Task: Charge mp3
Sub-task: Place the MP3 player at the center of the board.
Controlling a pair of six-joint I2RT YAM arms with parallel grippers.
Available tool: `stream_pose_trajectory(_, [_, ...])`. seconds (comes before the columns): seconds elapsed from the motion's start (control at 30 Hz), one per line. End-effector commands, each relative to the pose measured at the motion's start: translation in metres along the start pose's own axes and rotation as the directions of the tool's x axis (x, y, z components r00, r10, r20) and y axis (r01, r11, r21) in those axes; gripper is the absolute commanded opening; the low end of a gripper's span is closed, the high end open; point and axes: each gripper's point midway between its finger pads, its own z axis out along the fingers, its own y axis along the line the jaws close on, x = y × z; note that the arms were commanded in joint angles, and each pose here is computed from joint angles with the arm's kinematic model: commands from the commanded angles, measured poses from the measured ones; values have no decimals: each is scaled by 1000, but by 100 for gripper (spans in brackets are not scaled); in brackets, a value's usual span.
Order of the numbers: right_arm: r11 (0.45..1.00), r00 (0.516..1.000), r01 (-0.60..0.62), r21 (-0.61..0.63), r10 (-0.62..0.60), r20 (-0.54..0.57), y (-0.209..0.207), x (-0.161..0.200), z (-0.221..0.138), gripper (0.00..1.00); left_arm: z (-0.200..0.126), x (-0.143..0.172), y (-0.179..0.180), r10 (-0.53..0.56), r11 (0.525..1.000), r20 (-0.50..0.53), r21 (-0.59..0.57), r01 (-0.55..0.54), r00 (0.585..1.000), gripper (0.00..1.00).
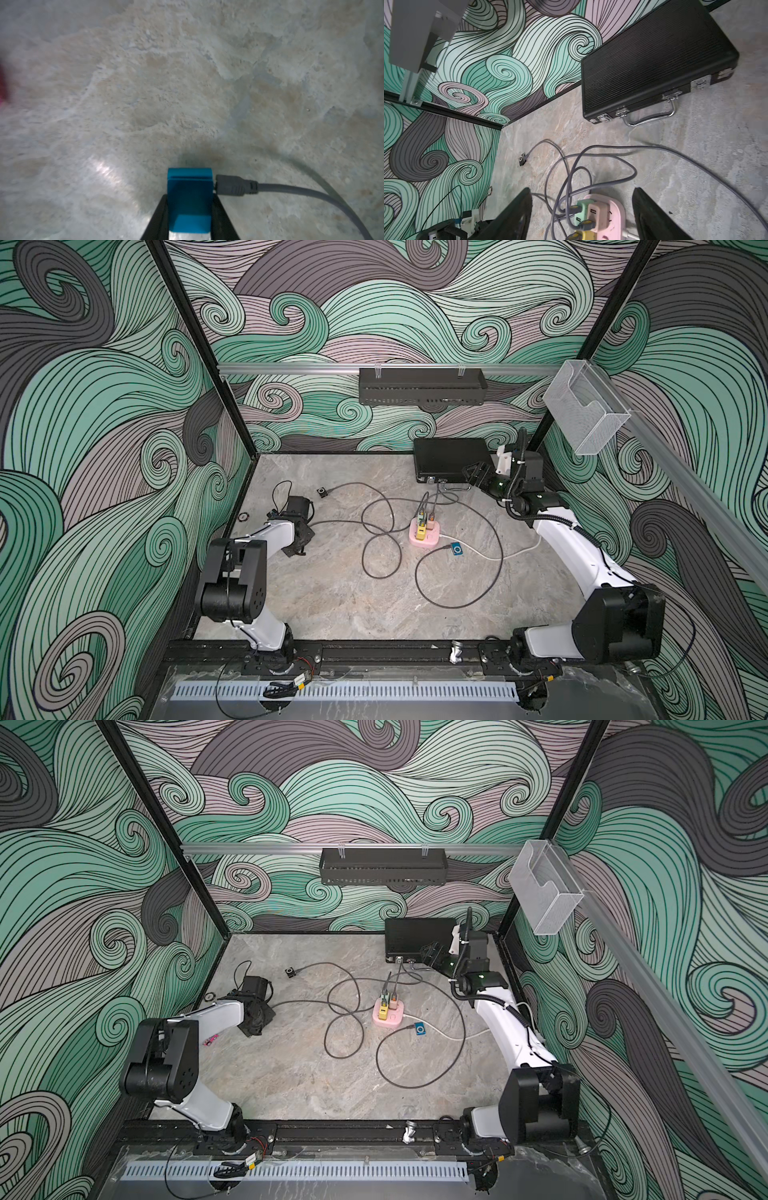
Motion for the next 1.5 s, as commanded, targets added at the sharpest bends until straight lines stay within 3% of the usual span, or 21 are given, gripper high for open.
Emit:
stream_pose_trajectory(0.0, [997,1000,8,78,-7,-3,-22,8,-6,76,7,-9,-23,5,997,-2,75,-5,1000,30])
stream_pose_trajectory(0.4, [977,999,40,207,-34,-32,-66,24,-20,77,-3,-12,-45,85,984,-30,160,-79,996,54])
stream_pose_trajectory(0.57, [965,997,74,252,-67,-37,-77,32,-30,78,-40,-26,-60,118,961,-1,250,-114,993,57])
stream_pose_trajectory(0.8, [937,988,151,316,-150,-27,-96,42,-42,80,-105,-45,-42,165,942,140,271,-198,976,59])
stream_pose_trajectory(0.9, [927,981,186,325,-191,-17,-106,45,-37,80,-117,-50,-40,231,914,224,284,-290,947,61])
stream_pose_trajectory(1.1, [922,976,206,327,-219,4,-109,40,-33,83,-146,-67,-37,237,891,372,285,-353,898,67])
stream_pose_trajectory(1.13, [919,973,219,327,-233,3,-108,39,-34,85,-151,-68,-37,242,884,393,287,-368,887,97])
stream_pose_trajectory(1.23, [896,955,278,346,-297,1,-109,35,-40,89,-165,-72,-41,291,844,468,285,-454,834,99])
stream_pose_trajectory(1.3, [875,941,313,370,-338,2,-115,36,-43,91,-166,-71,-43,348,803,523,263,-536,778,99])
stream_pose_trajectory(1.47, [850,931,314,422,-363,39,-130,36,-46,93,-155,-66,-42,402,763,578,217,-609,710,99])
